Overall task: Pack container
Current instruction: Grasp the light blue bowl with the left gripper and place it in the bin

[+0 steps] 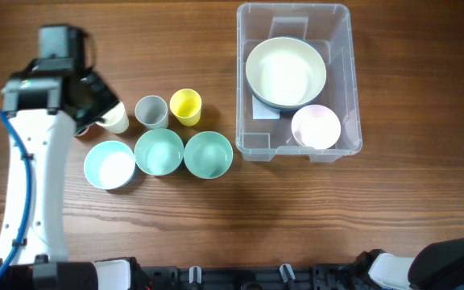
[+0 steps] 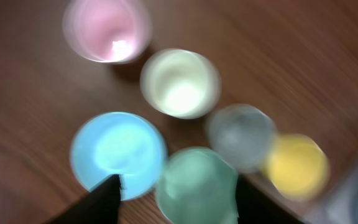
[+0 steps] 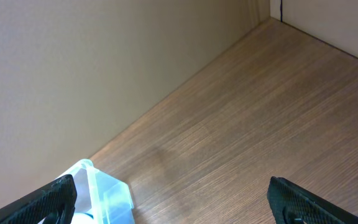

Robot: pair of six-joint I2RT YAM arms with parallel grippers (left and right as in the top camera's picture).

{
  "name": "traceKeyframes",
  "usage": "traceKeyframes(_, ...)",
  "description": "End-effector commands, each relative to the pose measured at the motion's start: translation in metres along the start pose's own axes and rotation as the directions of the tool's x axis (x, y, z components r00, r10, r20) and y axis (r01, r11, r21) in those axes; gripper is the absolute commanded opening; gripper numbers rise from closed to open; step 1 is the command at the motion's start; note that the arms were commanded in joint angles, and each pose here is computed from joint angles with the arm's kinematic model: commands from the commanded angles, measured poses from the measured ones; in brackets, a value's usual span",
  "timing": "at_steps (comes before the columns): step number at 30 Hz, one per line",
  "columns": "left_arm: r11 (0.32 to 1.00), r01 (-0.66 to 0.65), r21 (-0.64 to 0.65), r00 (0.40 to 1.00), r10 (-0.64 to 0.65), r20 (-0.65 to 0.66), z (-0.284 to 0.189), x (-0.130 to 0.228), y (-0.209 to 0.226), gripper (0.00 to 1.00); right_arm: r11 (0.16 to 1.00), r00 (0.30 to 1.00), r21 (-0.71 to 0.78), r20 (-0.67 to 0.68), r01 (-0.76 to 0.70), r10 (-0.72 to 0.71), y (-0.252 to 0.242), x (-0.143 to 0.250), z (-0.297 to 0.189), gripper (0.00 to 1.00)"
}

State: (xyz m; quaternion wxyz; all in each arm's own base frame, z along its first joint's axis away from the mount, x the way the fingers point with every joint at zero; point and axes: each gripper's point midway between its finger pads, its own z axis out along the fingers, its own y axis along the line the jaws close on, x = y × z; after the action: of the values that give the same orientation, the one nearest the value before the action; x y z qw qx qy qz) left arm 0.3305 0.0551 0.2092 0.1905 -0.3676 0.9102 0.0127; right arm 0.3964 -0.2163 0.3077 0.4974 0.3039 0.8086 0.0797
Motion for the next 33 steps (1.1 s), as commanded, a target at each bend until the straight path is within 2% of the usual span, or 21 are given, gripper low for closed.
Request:
traceKeyframes(1,0.972,0.226,-0.071,0.964,-0.233,-0.127,0.049,0.012,0.062,0.66,1.0,1.0,0.006,0.004,-0.001,0.001,-0.002,-0.002,0.002,1.0)
traceKeyframes(3,0.942,0.33,-0.067,0.922,-0.337,-0.192,0.092,0.031,0.089,0.65,1.0,1.0,0.006,0.003,0.0,0.0,-0.002,-0.002,0.002,1.0)
traceKeyframes(10,0.938,0.334,-0.094,0.91,-0.347,-0.227,0.143,0.079,0.108,0.61,1.0,1.0,0.006,0.003,0.0,0.0,-0.002,-0.002,0.002,1.0)
traceKeyframes(12,0.938,0.332,-0.101,0.912,-0.347,-0.218,0.152,0.086,0.112,0.56,1.0,1.0,0.006,0.003,-0.001,0.001,-0.002,-0.002,0.002,1.0)
traceKeyframes(16,0.937,0.331,-0.11,0.914,-0.347,-0.209,0.158,0.092,0.117,0.39,1.0,1.0,0.006,0.004,-0.001,0.001,-0.002,-0.002,0.002,1.0)
traceKeyframes(17,0.937,0.328,-0.118,0.915,-0.347,-0.205,0.159,0.093,0.118,0.31,1.0,1.0,0.006,0.004,0.0,0.0,-0.002,-0.002,0.002,1.0)
traceKeyframes(19,0.937,0.328,-0.123,0.914,-0.347,-0.209,0.158,0.094,0.119,0.04,1.0,1.0,0.006,0.003,0.0,0.0,-0.002,-0.002,0.002,1.0)
traceKeyframes(28,0.936,0.326,-0.129,0.913,-0.348,-0.215,0.138,0.098,0.121,0.04,1.0,1.0,0.006,0.003,0.0,0.0,-0.002,-0.002,0.002,1.0)
traceKeyframes(31,0.938,0.335,-0.085,0.917,-0.345,-0.199,0.108,0.087,0.113,0.04,1.0,1.0,0.006,0.003,0.0,0.0,-0.002,-0.002,0.002,1.0)
traceKeyframes(33,0.942,0.336,-0.007,0.926,-0.331,-0.181,0.076,0.075,0.099,0.04,1.0,1.0,0.006,0.003,0.0,0.0,-0.002,-0.002,0.002,1.0)
